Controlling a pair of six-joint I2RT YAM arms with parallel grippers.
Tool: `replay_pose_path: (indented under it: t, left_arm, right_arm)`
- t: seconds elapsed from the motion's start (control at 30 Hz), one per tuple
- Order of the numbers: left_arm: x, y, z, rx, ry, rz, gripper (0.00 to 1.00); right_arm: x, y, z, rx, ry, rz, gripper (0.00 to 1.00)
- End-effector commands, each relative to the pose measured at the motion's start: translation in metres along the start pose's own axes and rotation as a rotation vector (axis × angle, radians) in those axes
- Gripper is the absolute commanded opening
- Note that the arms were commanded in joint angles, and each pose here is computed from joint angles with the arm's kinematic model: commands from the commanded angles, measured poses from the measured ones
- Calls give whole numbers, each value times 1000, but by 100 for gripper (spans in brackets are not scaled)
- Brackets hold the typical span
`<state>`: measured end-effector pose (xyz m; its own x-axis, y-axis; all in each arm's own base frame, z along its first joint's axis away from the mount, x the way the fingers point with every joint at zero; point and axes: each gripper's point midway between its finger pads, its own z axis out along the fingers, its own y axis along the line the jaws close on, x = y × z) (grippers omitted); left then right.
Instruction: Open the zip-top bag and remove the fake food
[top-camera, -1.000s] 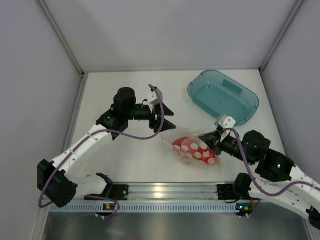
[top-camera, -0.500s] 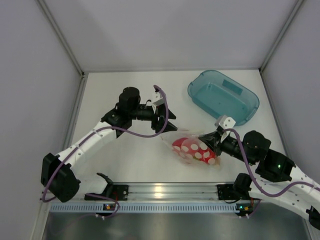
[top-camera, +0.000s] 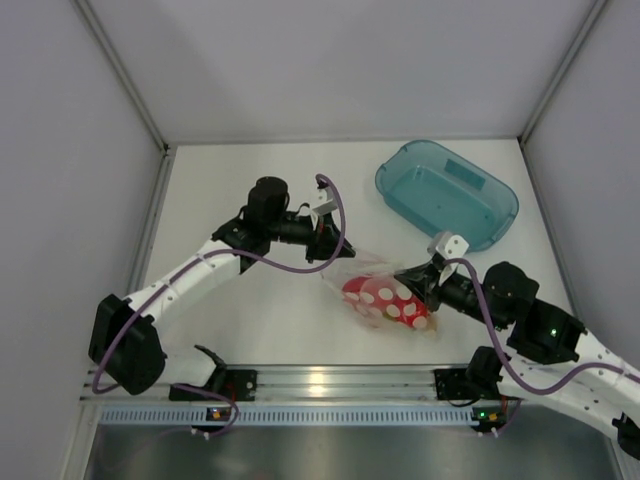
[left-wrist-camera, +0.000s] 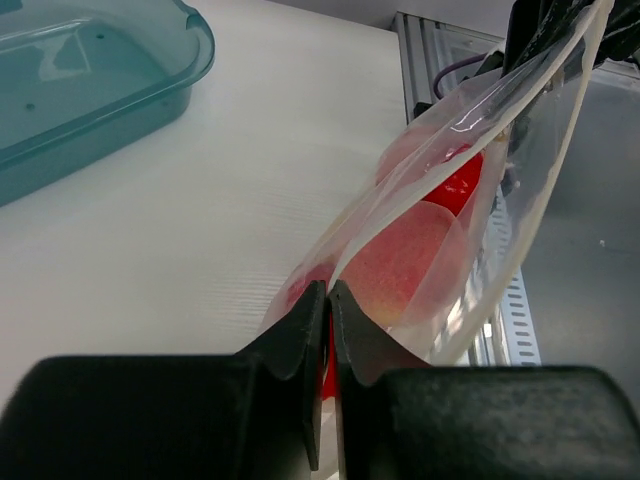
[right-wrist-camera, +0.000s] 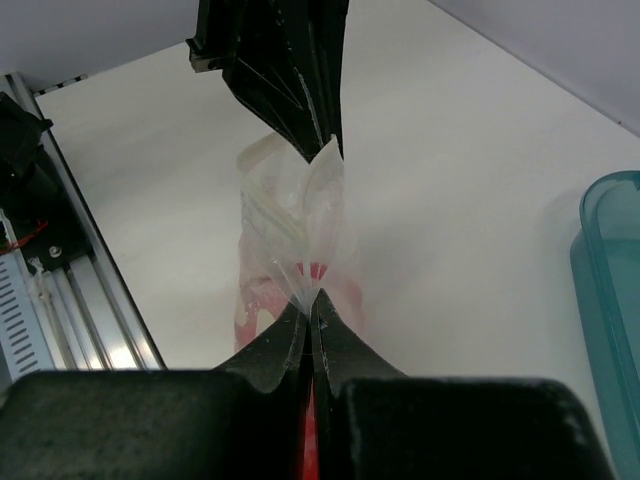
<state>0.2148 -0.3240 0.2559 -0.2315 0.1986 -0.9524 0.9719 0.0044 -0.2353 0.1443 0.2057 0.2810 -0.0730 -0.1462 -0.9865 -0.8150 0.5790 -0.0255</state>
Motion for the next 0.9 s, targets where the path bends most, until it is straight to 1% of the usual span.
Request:
replay_pose_path:
  t: [0.0,0.07,0.17,0.2,0.23,0.27,0.3,0.33,0.37,0.4,0.47,0.5,0.53,0.57,0.6,0.63,0.67,0.7,0.73,0.77,0.8,0.87]
  left_arm:
    - [-7,-2,2,19,-23,64,9]
    - [-8,1,1,-8,-25,60,0]
    - [-13,8,-4,-88,-35,55,0]
    - [-15,10,-6,-117,-40,54,0]
    - [-16,21,-10,-190,-44,43,0]
    - [-21,25,-15,-241,-57,51,0]
    - [-21,31,-18,-292,-59,41,0]
    - [-25,37,-23,-350,-70,33,0]
    - [-31,52,-35,-468,-90,30,0]
    - [-33,58,-42,-535,-101,-1,0]
    - [-42,66,-57,-644,-135,-38,0]
    - [-43,76,-70,-746,-144,-69,0]
    - [-45,77,-77,-781,-151,-77,0]
    - [-50,80,-90,-853,-168,-83,0]
    - [-54,79,-96,-882,-183,-102,0]
    - [-56,78,-103,-917,-186,-119,0]
    - [-65,74,-113,-945,-217,-123,0]
    - [-68,76,-124,-1008,-249,-152,0]
    - [-71,73,-129,-1025,-265,-167,0]
    - [-80,68,-137,-1038,-308,-175,0]
    - [-85,64,-139,-1039,-345,-208,0]
    - [-98,53,-144,-1022,-408,-228,0]
  right_arm:
    - [-29,6,1,-31,-119,-5,0]
    - [-30,3,2,-13,-127,0,0]
    - [-27,0,6,7,-113,8,0]
    - [-26,-3,8,28,-108,12,2]
    - [-25,-5,10,41,-100,17,5]
    - [-24,-8,12,55,-100,17,10]
    - [-25,-10,13,77,-103,57,26]
    - [-25,-11,15,83,-100,65,32]
    - [-28,-12,16,89,-113,75,37]
    - [-29,-16,17,119,-121,107,50]
    - [-31,-22,19,163,-131,145,55]
    - [-35,-30,19,210,-154,192,62]
    - [-37,-33,20,232,-160,218,72]
    - [-38,-41,19,287,-169,252,85]
    - [-39,-44,20,311,-180,320,99]
    - [-41,-45,22,326,-184,354,99]
    - [-41,-50,22,360,-191,396,99]
    - [-43,-49,25,367,-210,491,99]
    - [-40,-47,32,369,-202,525,100]
    - [-39,-46,36,367,-205,564,100]
    - [-38,-43,41,370,-213,663,99]
    - [-31,-39,54,371,-197,756,99]
